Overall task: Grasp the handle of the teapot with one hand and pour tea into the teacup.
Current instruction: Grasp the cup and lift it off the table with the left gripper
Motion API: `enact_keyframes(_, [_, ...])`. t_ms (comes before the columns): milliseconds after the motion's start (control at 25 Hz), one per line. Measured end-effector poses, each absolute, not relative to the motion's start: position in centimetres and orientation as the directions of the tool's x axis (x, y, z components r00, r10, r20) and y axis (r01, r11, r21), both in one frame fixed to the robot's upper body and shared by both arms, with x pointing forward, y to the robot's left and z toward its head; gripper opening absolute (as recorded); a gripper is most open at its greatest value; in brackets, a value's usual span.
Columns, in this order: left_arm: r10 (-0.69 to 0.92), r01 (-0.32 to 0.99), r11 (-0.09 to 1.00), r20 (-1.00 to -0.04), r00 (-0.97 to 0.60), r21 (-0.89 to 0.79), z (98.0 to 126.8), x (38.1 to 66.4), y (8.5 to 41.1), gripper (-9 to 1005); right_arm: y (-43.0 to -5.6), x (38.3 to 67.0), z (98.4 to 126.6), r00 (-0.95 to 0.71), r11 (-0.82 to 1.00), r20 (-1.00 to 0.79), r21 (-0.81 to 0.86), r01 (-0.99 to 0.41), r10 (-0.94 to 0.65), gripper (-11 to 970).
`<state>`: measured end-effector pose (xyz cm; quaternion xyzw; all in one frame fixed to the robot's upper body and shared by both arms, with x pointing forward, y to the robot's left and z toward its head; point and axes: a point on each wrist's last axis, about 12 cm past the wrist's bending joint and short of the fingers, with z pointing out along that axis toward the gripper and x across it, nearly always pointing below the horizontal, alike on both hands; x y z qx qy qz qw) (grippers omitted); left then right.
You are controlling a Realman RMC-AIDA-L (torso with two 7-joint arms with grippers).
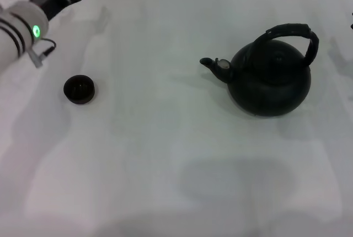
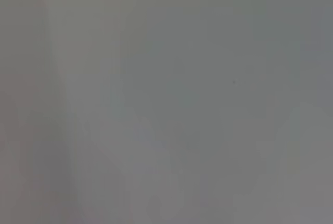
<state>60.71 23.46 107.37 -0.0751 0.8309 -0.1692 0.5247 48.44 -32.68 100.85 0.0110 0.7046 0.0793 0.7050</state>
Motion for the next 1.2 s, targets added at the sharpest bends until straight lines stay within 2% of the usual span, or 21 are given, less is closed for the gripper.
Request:
enact_keyframes(360, [-0.191,0.158,0.916,-0.748,-0.636,-0.368,110.4,62.7,25.0,882,-32.9,48.6,100.9,-0.006,0.988,-0.992,0.125,-0.085,0.125,875])
enact_keyframes(560, [-0.142,0.194,0.908,-0.708,-0.692,-0.372,111.3,62.6,25.7,883,-32.9,48.6,100.9,-0.010,0.988,-0.992,0.127,-0.083,0.127,875])
enact_keyframes(920, [0.089,0.320,0.894,-0.575,-0.813,-0.315,112.9,61.6,25.2,883,-32.8,48.8,100.8,-0.022,0.988,-0.992,0.129,-0.082,0.128,875])
enact_keyframes(1200, [0.147,0.315,0.916,-0.525,-0.839,-0.247,113.9,61.3,25.8,883,-32.8,48.9,100.7,-0.028,0.988,-0.991,0.130,-0.082,0.128,875])
